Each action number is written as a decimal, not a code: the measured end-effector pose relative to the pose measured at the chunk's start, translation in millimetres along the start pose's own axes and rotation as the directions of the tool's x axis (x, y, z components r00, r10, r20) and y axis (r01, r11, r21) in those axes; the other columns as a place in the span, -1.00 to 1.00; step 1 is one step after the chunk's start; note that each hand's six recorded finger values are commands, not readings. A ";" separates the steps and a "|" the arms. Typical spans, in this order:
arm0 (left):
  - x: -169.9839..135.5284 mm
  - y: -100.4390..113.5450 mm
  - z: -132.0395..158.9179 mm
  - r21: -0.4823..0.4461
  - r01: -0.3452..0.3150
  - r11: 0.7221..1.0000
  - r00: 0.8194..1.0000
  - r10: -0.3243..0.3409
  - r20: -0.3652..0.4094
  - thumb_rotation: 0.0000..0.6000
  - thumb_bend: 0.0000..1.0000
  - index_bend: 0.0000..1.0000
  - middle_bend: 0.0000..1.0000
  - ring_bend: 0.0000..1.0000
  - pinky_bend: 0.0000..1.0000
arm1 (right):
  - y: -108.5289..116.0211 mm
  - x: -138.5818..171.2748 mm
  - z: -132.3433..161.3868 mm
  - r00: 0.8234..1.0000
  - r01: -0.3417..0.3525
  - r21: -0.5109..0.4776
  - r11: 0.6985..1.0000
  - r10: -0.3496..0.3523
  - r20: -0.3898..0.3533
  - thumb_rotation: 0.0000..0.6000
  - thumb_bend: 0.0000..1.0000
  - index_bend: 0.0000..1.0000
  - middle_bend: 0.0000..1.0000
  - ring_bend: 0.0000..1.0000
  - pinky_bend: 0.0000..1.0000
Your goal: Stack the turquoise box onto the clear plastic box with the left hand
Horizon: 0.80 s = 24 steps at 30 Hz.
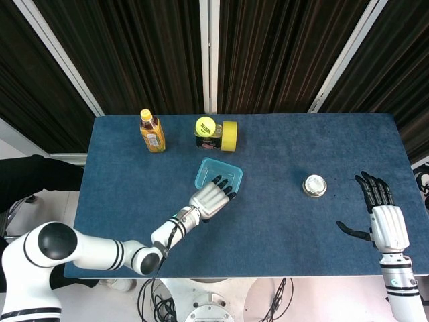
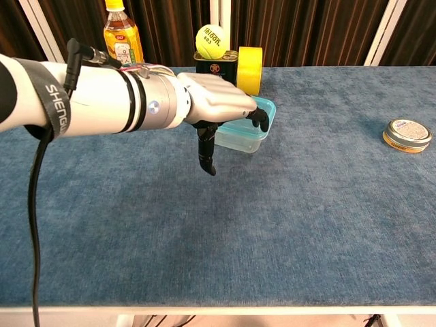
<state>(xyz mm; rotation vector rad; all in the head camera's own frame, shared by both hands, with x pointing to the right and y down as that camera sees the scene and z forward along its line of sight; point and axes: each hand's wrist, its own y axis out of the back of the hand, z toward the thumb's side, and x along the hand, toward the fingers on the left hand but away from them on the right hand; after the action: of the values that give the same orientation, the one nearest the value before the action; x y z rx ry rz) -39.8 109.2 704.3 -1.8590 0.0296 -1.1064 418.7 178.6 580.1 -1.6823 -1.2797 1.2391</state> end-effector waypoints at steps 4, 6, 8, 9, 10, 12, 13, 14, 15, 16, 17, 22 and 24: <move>-5.7 8.3 -4.1 -0.038 -0.029 0.999 1.000 0.029 -0.005 1.00 -1.00 -0.66 -0.70 -0.92 -0.85 | 3.6 0.5 -0.6 1.000 0.009 0.002 1.000 -0.009 0.001 1.00 -0.95 -1.00 -1.00 -1.00 -1.00; -12.0 16.0 -11.6 -0.076 -0.062 0.995 0.998 0.060 -0.017 1.00 -1.00 -0.66 -0.70 -0.92 -0.85 | 5.2 0.7 -1.6 1.000 0.012 0.003 1.000 -0.012 0.002 1.00 -0.95 -1.00 -1.00 -1.00 -1.00; -21.1 23.7 -25.0 -0.124 -0.104 0.987 0.994 0.099 -0.043 1.00 -1.00 -0.66 -0.70 -0.92 -0.85 | 6.5 0.7 -3.0 1.000 0.010 0.001 1.000 -0.010 0.004 1.00 -0.95 -1.00 -1.00 -1.00 -1.00; -26.0 26.4 -32.4 -0.147 -0.125 0.981 0.991 0.117 -0.058 1.00 -1.00 -0.66 -0.70 -0.92 -0.85 | 6.8 0.7 -3.9 1.000 0.007 -0.003 1.000 -0.007 0.005 1.00 -0.95 -1.00 -1.00 -1.00 -1.00; -31.6 28.4 -40.5 -0.170 -0.146 0.974 0.988 0.135 -0.076 1.00 -1.00 -0.66 -0.70 -0.92 -0.85 | 6.6 0.6 -4.8 1.000 0.002 -0.006 1.000 -0.002 0.006 1.00 -0.95 -1.00 -1.00 -1.00 -1.00; -47.8 29.6 -62.5 -0.224 -0.200 0.954 0.976 0.176 -0.125 1.00 -1.00 -0.66 -0.70 -0.92 -0.85 | 4.9 0.3 -6.8 1.000 -0.014 -0.014 1.000 0.014 0.006 1.00 -0.95 -1.00 -1.00 -1.00 -1.00; -56.1 28.4 -73.0 -0.243 -0.224 0.944 0.970 0.191 -0.150 1.00 -1.00 -0.66 -0.70 -0.92 -0.85 | 3.9 0.2 -7.8 1.000 -0.022 -0.016 1.000 0.023 0.006 1.00 -0.95 -1.00 -1.00 -1.00 -1.00; -68.2 25.2 -87.6 -0.262 -0.255 0.931 0.960 0.210 -0.187 1.00 -1.00 -0.66 -0.70 -0.92 -0.85 | 3.0 0.1 -8.9 1.000 -0.029 -0.018 0.999 0.029 0.006 1.00 -0.95 -1.00 -1.00 -1.00 -1.00; -77.9 21.8 -98.8 -0.273 -0.278 0.921 0.950 0.222 -0.218 1.00 -1.00 -0.65 -0.70 -0.92 -0.85 | 2.2 -0.1 -10.1 0.999 -0.036 -0.021 0.999 0.036 0.006 1.00 -0.95 -1.00 -1.00 -1.00 -1.00; -88.2 17.6 -110.0 -0.281 -0.301 0.911 0.940 0.233 -0.250 1.00 -1.00 -0.65 -0.70 -0.92 -0.86 | 1.8 -0.2 -10.8 0.999 -0.040 -0.025 0.999 0.041 0.005 1.00 -0.95 -1.00 -1.00 -1.00 -1.00; -102.6 11.1 -124.8 -0.286 -0.331 0.899 0.923 0.246 -0.295 1.00 -1.00 -0.64 -0.70 -0.92 -0.86 | 1.4 -0.4 -11.7 0.999 -0.045 -0.028 0.999 0.045 0.005 1.00 -0.95 -1.00 -1.00 -1.00 -1.00; -165.4 -22.7 -178.8 -0.255 -0.439 0.862 0.834 0.286 -0.471 1.00 -1.00 -0.65 -0.70 -0.92 -0.94 | 3.0 -2.1 -17.4 0.998 -0.059 -0.027 0.998 0.059 0.004 1.00 -0.95 -1.00 -1.00 -1.00 -1.00; -194.9 -40.3 -198.9 -0.231 -0.477 0.848 0.789 0.297 -0.538 1.00 -1.00 -0.67 -0.70 -0.93 -0.96 | 3.7 -1.7 -17.3 0.999 -0.050 -0.013 0.999 0.050 0.002 1.00 -0.95 -1.00 -1.00 -1.00 -1.00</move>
<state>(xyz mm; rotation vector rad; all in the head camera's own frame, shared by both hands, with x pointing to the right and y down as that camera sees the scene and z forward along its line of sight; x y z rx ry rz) -310.0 78.3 632.2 -1.7123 0.9344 -1.2911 436.2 176.5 582.7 -1.7313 -1.2566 1.2650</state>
